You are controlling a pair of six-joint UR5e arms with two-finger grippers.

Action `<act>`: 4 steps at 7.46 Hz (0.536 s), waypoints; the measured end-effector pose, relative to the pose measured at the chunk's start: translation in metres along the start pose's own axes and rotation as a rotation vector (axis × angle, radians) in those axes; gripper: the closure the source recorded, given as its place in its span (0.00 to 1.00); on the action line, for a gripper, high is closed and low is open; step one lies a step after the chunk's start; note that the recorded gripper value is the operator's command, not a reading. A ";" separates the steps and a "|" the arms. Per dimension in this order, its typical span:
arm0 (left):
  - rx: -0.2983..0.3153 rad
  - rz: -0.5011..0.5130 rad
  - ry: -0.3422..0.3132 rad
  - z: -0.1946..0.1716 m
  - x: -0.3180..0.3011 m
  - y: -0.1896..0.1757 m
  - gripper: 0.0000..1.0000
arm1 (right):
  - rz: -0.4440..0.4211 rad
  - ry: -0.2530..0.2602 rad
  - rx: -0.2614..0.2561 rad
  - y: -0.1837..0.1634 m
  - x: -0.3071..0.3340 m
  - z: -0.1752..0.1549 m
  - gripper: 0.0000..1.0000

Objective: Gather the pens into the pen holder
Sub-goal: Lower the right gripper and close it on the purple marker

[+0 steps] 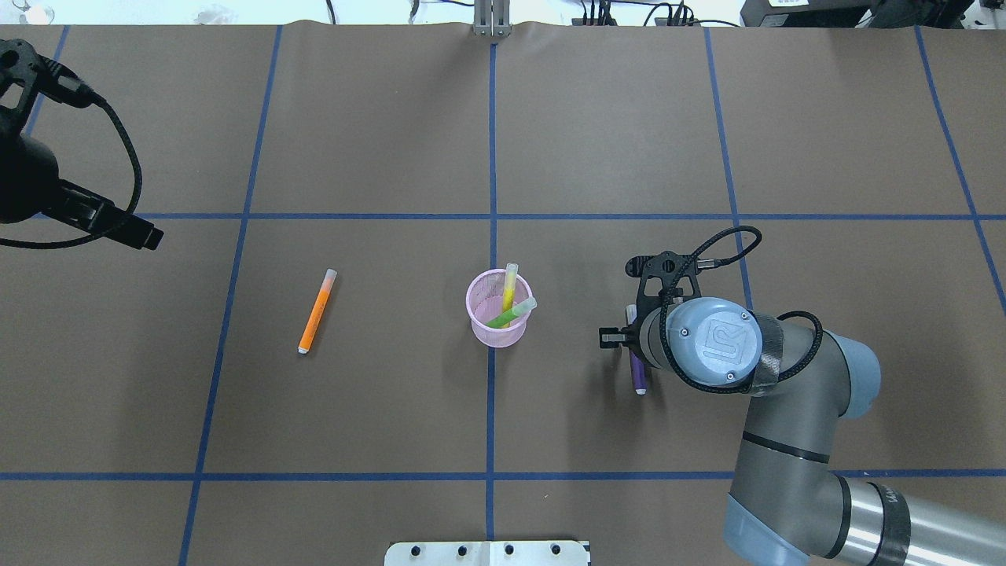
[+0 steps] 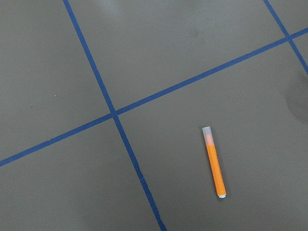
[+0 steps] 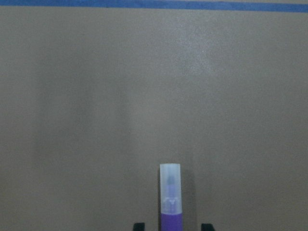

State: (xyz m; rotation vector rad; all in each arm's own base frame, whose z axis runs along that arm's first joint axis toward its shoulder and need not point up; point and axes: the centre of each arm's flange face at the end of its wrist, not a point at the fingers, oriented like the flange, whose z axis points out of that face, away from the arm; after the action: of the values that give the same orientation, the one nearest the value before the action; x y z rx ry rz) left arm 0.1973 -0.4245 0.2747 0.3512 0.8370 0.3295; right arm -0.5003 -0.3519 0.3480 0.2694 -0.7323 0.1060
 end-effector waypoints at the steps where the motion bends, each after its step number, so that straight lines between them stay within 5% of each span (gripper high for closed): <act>1: 0.001 0.001 0.000 0.000 0.000 0.000 0.00 | -0.003 0.002 -0.003 0.001 0.001 0.001 0.61; 4: 0.001 0.001 0.000 0.000 0.000 0.000 0.00 | -0.011 0.015 -0.011 0.004 0.003 0.008 0.60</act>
State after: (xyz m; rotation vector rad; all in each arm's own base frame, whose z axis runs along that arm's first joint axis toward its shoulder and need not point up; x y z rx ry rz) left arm 0.1971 -0.4243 0.2744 0.3520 0.8373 0.3297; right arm -0.5036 -0.3500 0.3567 0.2617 -0.7164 0.0929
